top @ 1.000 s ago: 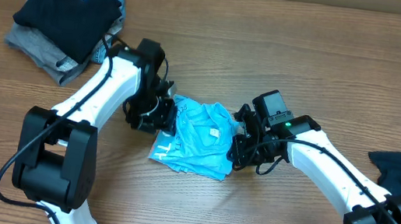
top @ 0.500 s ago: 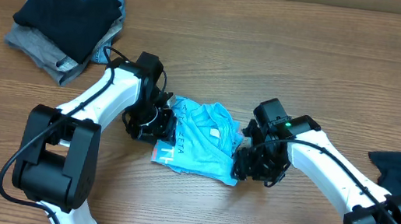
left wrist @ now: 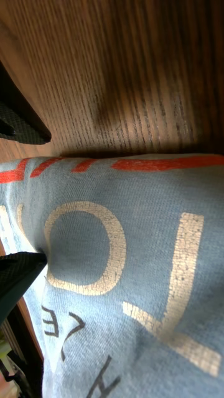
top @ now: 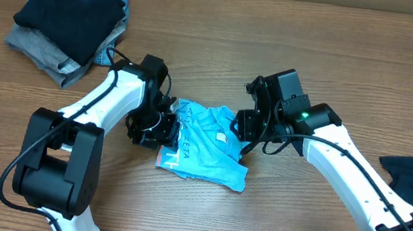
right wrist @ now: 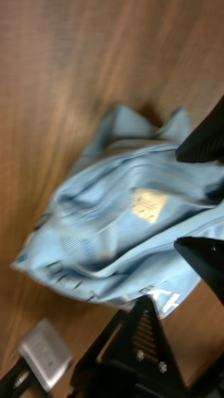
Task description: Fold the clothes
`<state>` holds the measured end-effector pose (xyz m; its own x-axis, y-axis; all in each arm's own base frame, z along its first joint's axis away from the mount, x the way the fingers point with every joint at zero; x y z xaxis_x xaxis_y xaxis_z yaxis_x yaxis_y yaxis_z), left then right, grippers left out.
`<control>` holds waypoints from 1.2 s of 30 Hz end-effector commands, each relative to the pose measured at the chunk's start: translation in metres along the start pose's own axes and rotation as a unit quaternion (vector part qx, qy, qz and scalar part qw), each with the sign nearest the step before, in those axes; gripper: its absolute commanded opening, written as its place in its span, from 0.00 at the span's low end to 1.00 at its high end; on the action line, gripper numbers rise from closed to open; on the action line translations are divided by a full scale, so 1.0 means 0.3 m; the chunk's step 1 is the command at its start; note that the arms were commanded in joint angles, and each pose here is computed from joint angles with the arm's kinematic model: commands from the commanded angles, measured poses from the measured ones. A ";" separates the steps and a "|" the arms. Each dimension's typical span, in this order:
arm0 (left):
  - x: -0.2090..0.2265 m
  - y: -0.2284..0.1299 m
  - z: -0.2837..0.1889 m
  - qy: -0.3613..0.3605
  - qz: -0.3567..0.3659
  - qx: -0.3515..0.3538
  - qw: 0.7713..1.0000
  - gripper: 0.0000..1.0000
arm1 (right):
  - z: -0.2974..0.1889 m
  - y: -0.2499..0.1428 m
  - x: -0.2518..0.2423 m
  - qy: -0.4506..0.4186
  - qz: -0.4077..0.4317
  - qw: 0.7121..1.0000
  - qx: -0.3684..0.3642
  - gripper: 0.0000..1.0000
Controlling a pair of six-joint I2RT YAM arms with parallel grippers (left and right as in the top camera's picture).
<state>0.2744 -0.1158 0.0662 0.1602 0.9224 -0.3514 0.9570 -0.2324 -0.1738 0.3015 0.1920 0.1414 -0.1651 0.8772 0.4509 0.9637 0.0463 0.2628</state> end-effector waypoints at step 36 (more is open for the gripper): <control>0.003 0.004 0.003 0.005 -0.003 -0.005 1.000 0.61 | 0.242 0.050 0.029 -0.129 -0.007 0.988 -0.086 0.39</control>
<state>0.2764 -0.1160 0.0656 0.1637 0.9225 -0.3495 0.9588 -0.2321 -0.1636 0.3178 0.2459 0.0850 -0.1725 0.9423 0.2868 0.9296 0.0595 0.3637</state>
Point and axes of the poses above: each gripper's point midway between its finger pads, its own z axis out along the fingers, its own x axis along the line the jaws close on, y = z × x, the point moved 4 cm from there along -z, back along the fingers, and after that the axes turned 7 degrees about z, right-handed, at the moved point
